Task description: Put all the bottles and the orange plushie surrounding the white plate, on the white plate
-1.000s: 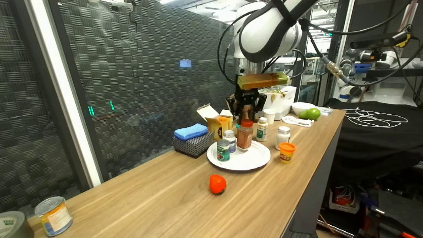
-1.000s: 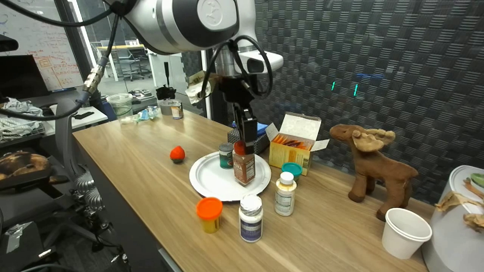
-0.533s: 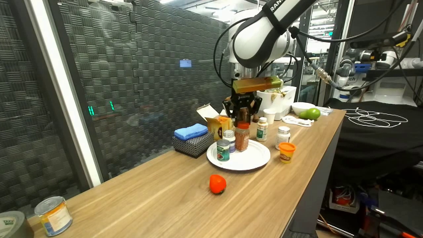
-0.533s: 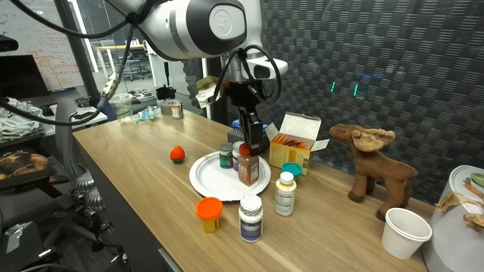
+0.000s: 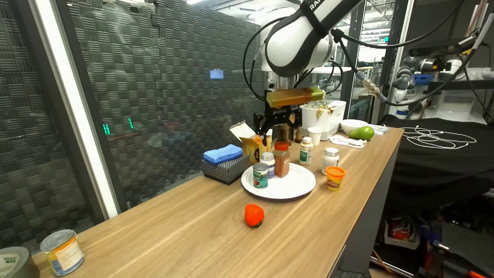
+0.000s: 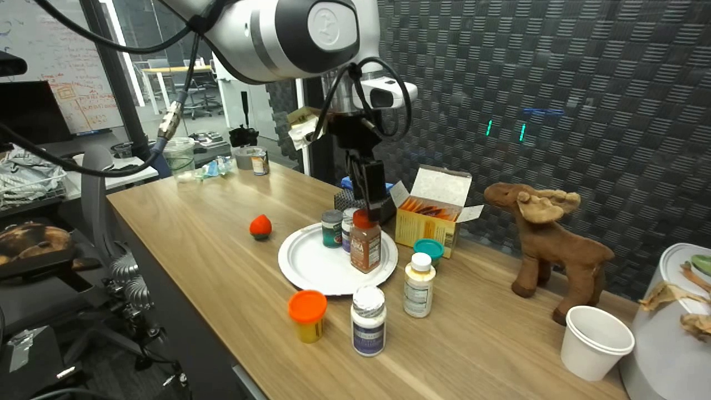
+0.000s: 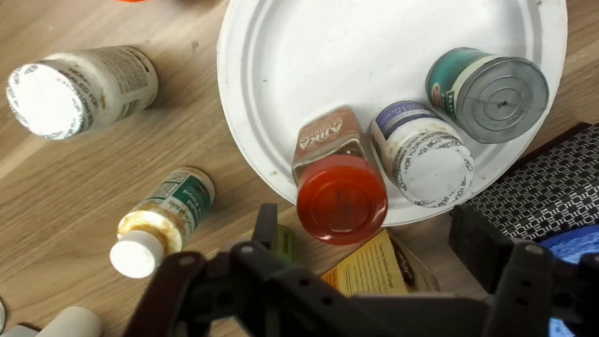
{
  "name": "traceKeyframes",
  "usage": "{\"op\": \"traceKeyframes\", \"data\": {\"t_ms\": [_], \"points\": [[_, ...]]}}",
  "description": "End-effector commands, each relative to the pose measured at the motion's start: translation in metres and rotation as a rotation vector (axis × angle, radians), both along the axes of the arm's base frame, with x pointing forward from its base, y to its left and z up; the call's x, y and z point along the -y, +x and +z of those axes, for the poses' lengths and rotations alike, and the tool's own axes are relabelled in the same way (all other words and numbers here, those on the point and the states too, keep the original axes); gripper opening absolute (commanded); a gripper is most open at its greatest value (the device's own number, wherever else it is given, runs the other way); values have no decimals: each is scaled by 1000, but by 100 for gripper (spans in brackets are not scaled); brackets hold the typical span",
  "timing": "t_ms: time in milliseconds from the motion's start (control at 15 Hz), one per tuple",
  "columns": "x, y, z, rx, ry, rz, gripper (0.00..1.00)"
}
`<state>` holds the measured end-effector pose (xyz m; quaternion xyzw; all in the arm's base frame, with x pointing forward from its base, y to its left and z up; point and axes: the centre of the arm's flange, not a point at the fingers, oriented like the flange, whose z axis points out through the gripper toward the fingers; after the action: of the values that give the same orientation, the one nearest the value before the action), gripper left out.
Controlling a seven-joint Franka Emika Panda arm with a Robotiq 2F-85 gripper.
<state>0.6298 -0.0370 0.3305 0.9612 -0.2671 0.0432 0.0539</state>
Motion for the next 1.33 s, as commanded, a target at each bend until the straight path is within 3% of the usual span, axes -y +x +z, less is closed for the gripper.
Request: {"op": "traceKeyframes", "data": {"t_ms": [0, 267, 600, 1067, 1267], "points": [[-22, -6, 33, 40, -60, 7, 100], [-87, -34, 56, 40, -162, 95, 100], [-151, -83, 60, 40, -157, 168, 100], [-113, -174, 44, 2, -132, 96, 100], [-83, -204, 43, 56, -95, 36, 100]]}}
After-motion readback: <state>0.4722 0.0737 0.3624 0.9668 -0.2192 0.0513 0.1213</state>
